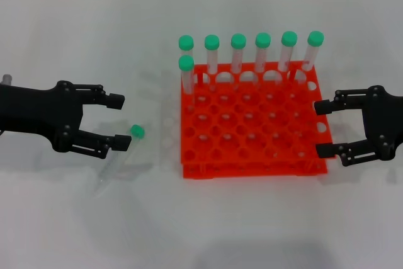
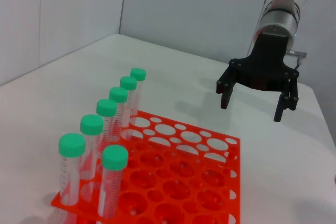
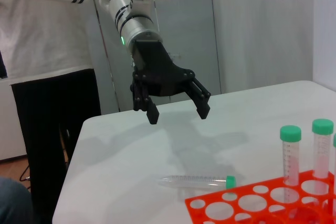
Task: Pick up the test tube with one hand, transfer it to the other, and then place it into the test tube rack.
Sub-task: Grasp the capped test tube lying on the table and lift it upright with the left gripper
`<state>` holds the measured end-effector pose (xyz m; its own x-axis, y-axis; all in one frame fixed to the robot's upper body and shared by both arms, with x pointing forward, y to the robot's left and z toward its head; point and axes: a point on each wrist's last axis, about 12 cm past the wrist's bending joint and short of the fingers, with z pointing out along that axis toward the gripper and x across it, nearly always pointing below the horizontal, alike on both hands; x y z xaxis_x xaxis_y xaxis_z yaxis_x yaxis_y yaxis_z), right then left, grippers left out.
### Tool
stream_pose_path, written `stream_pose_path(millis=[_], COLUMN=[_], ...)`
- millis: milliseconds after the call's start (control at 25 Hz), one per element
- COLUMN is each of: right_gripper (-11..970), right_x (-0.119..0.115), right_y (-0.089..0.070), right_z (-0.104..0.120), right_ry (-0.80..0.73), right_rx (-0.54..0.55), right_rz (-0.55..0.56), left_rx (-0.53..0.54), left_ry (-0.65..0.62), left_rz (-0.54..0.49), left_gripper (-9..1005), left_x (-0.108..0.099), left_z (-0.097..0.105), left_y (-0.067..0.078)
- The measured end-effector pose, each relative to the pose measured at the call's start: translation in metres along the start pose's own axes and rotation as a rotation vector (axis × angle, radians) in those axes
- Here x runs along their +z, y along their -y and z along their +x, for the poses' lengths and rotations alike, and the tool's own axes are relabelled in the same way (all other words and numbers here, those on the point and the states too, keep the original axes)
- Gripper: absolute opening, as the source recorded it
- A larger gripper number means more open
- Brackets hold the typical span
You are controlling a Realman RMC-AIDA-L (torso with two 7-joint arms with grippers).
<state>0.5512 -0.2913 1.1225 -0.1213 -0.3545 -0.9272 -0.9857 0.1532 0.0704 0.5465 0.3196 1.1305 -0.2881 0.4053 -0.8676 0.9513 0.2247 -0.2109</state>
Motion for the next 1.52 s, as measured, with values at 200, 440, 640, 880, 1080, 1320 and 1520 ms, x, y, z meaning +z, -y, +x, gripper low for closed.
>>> stream_pose_path(millis=[200,440,640,880,1080,1320,1520], right_gripper=[792,790,789,787,785,783,781], right_x=[-0.001,-0.003,-0.009,-0.017,-0.021,-0.020,-0.017], right_y=[-0.001,-0.004,-0.006,-0.007,-0.007,-0.006,-0.004], right_z=[0.001,0.004,0.006,0.008,0.010,0.010,0.010], right_ry=[0.007,0.026,0.068,0.096,0.106,0.112,0.113], right_rx=[0.001,0.003,0.004,-0.003,-0.008,-0.021,-0.029], right_rz=[0.003,0.019,0.057,0.102,0.126,0.142,0.150], left_rx=[-0.006,-0.014,-0.051,-0.191,-0.386,-0.539,-0.535], left_ry=[-0.002,0.000,-0.004,-0.070,-0.194,-0.408,-0.590], left_rz=[0.002,-0.001,0.004,0.014,-0.064,-0.149,-0.176], left_gripper=[879,878,877,877,876,876,875], left_x=[0.000,0.001,-0.001,-0.015,-0.022,-0.022,-0.005], left_z=[0.002,0.003,-0.001,-0.021,-0.035,-0.054,-0.062], left_y=[0.001,0.001,0.001,0.006,0.003,-0.007,-0.010])
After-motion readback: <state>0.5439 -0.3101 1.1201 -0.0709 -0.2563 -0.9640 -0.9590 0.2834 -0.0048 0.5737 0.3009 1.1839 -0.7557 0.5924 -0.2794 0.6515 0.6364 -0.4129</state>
